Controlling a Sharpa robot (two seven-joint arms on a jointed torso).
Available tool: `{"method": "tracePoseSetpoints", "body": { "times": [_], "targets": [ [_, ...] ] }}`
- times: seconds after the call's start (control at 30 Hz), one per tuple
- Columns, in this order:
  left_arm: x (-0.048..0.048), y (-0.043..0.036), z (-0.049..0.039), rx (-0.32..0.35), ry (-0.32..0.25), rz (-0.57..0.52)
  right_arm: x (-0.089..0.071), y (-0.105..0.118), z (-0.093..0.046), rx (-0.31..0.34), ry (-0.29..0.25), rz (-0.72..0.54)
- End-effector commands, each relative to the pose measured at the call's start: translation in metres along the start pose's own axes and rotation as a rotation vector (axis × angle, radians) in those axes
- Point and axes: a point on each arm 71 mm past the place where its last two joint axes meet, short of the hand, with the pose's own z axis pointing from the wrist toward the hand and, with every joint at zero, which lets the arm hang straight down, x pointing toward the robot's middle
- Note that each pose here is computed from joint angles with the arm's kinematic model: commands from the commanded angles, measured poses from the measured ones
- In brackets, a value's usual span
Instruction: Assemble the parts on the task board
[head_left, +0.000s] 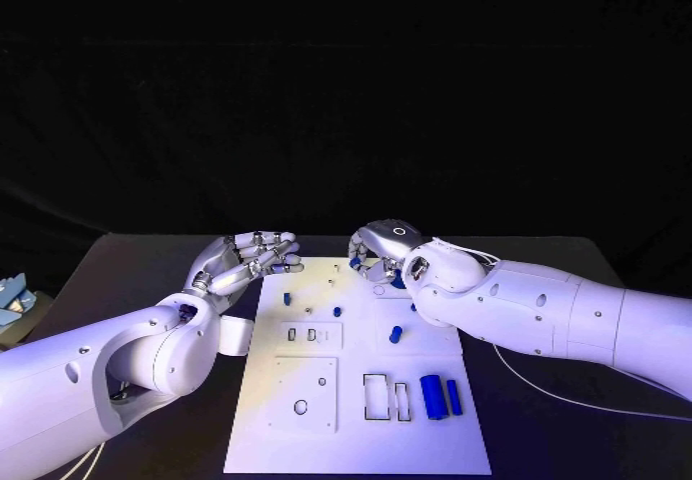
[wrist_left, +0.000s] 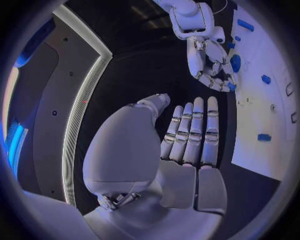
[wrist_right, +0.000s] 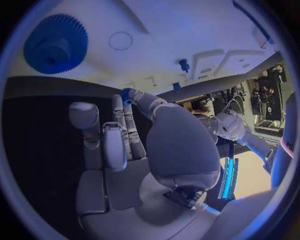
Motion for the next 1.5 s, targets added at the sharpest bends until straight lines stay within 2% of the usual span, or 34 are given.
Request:
{"method": "tracePoseSetpoints", "body": {
  "times": [0.03, 0.5, 0.73, 1.5],
  "targets": [
    [0.0033, -0.0008, 0.0011, 0.005, 0.02, -0.016, 0.001, 0.004, 0.005, -0.009, -0.022, 0.009],
    [0.0045, -0.0005, 0.0023, 0.005, 0.022, -0.017, 0.007, 0.015, 0.012, -0.027, -0.016, 0.022],
    [0.0049, -0.0043, 0.0036, 0.013, 0.023, -0.014, 0.008, 0.018, 0.015, -0.03, -0.011, 0.025],
    [0.0054, -0.0048, 0.0051, 0.013, 0.025, -0.014, 0.014, 0.013, 0.022, 0.002, 0.019, 0.011]
  ]
}}
